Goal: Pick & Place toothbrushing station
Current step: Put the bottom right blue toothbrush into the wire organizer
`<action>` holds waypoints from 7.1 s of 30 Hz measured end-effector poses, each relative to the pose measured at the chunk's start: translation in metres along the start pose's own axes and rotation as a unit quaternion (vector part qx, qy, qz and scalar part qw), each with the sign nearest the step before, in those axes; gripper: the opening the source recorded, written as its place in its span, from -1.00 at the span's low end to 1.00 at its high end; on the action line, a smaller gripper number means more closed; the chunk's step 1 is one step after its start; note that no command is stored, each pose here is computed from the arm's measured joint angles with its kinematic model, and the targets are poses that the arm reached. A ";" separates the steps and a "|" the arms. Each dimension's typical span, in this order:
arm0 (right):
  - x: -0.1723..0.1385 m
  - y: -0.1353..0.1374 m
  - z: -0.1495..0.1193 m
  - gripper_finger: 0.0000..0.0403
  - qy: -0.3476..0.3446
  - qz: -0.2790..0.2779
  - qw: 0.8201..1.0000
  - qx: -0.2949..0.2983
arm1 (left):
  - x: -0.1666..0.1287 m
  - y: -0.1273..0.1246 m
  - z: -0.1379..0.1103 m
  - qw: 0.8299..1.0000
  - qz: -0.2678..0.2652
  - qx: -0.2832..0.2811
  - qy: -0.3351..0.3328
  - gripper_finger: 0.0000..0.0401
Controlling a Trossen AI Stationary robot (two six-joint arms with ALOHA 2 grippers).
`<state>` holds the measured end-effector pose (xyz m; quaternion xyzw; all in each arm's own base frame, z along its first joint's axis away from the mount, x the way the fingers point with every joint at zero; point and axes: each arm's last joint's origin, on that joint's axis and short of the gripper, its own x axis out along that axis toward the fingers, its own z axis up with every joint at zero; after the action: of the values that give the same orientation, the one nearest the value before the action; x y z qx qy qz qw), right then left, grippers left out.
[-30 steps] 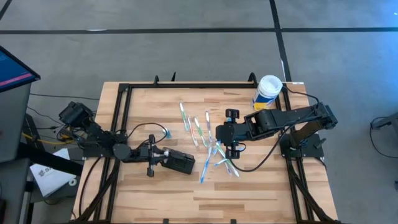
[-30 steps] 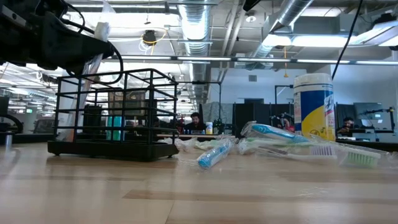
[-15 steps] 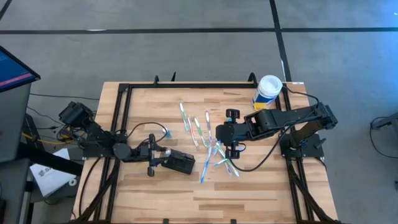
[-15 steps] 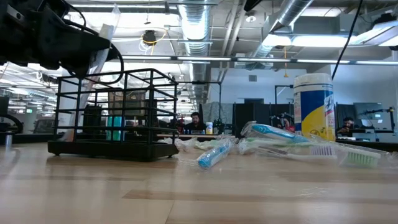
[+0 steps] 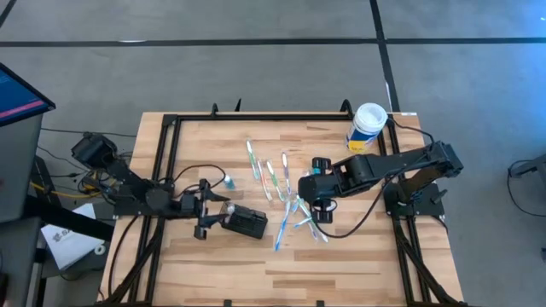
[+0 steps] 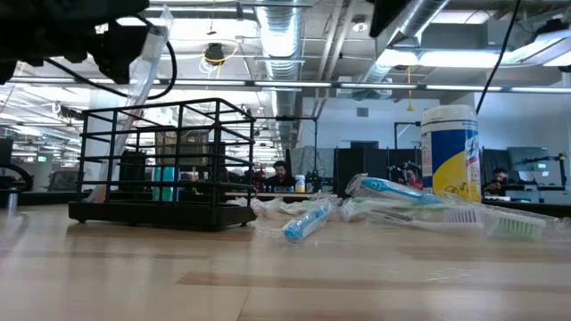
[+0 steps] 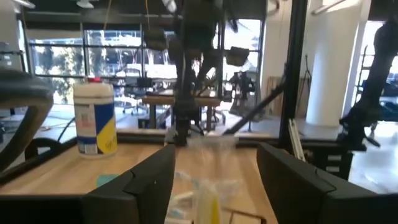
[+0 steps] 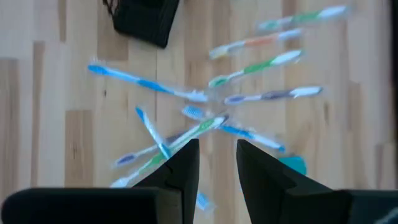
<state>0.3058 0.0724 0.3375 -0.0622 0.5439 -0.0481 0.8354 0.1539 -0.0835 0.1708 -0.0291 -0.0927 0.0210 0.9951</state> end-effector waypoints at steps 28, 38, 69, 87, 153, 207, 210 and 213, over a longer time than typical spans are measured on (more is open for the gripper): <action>0.092 0.026 -0.069 -0.52 0.129 -0.002 0.992 -0.002 | -0.005 0.004 0.023 0.998 -0.013 -0.037 -0.057 0.07; 0.115 0.032 -0.086 -0.47 0.127 0.021 0.992 0.004 | -0.005 0.004 0.023 0.998 -0.013 -0.036 -0.055 0.05; 0.149 0.028 -0.112 -0.28 0.100 0.027 0.994 -0.040 | -0.005 0.004 0.023 0.998 -0.013 -0.036 -0.055 0.05; 0.154 0.025 -0.116 -0.96 0.103 0.028 0.994 -0.035 | -0.005 0.004 0.023 0.998 -0.013 -0.036 -0.055 0.05; -0.031 0.032 0.026 -1.00 -0.171 -0.210 0.944 -0.187 | 0.099 0.034 0.096 0.996 -0.005 -0.090 0.001 0.05; -0.037 0.035 0.034 -0.97 -0.209 -0.193 0.938 -0.200 | 0.187 0.057 0.074 0.990 -0.064 -0.109 0.068 -0.97; -0.037 0.037 0.033 -0.87 -0.211 -0.185 0.938 -0.205 | 0.185 0.057 0.078 0.990 -0.063 -0.106 0.070 -0.97; -0.038 0.038 0.033 -0.71 -0.211 -0.184 0.937 -0.208 | 0.180 0.057 0.084 0.990 -0.061 -0.098 0.080 -0.98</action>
<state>0.3214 0.1171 0.3788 -0.3421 0.3317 -0.0730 0.8761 0.3129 -0.0138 0.2823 -0.1227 -0.0163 -0.0509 0.9910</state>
